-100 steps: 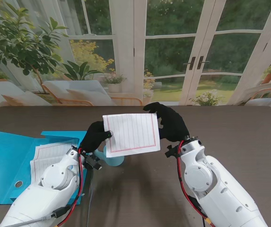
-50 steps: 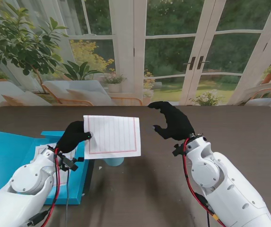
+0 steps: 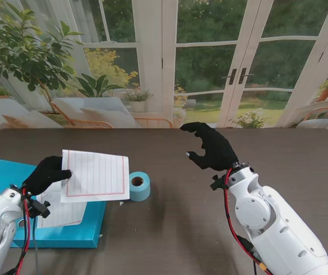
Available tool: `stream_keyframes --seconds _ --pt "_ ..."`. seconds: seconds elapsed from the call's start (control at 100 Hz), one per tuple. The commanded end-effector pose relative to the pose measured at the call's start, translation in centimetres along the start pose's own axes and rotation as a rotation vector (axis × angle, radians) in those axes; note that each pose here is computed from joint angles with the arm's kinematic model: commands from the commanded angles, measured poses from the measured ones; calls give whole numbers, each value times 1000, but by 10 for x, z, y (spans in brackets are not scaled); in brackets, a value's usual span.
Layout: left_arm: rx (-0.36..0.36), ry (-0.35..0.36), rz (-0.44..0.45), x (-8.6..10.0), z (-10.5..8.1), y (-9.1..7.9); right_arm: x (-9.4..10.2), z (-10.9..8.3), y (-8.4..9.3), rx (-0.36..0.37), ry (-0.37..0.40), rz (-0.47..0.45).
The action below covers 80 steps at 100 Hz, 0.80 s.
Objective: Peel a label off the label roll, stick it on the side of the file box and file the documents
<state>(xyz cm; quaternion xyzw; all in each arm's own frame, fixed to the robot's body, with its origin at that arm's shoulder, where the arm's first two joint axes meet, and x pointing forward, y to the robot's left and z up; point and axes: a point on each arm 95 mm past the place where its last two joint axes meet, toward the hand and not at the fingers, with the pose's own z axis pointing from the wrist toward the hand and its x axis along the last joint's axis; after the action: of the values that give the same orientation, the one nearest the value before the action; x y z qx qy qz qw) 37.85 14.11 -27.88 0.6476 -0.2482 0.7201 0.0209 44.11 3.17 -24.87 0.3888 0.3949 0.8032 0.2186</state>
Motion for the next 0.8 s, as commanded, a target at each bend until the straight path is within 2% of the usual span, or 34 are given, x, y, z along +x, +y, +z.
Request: stream_keyframes --seconds 0.0,0.15,0.31,0.46,0.79 --pt "16 -56 -5 -14 -14 -3 4 -3 -4 18 12 11" --pt "80 -158 6 -30 -33 -12 5 -6 -7 32 15 25" --pt "109 -262 28 -45 -46 -17 6 -9 -11 42 14 41" --pt "147 -331 39 -55 -52 -22 7 -10 -12 58 14 57" --pt "235 -487 148 -71 -58 -33 6 -15 -13 76 2 69"
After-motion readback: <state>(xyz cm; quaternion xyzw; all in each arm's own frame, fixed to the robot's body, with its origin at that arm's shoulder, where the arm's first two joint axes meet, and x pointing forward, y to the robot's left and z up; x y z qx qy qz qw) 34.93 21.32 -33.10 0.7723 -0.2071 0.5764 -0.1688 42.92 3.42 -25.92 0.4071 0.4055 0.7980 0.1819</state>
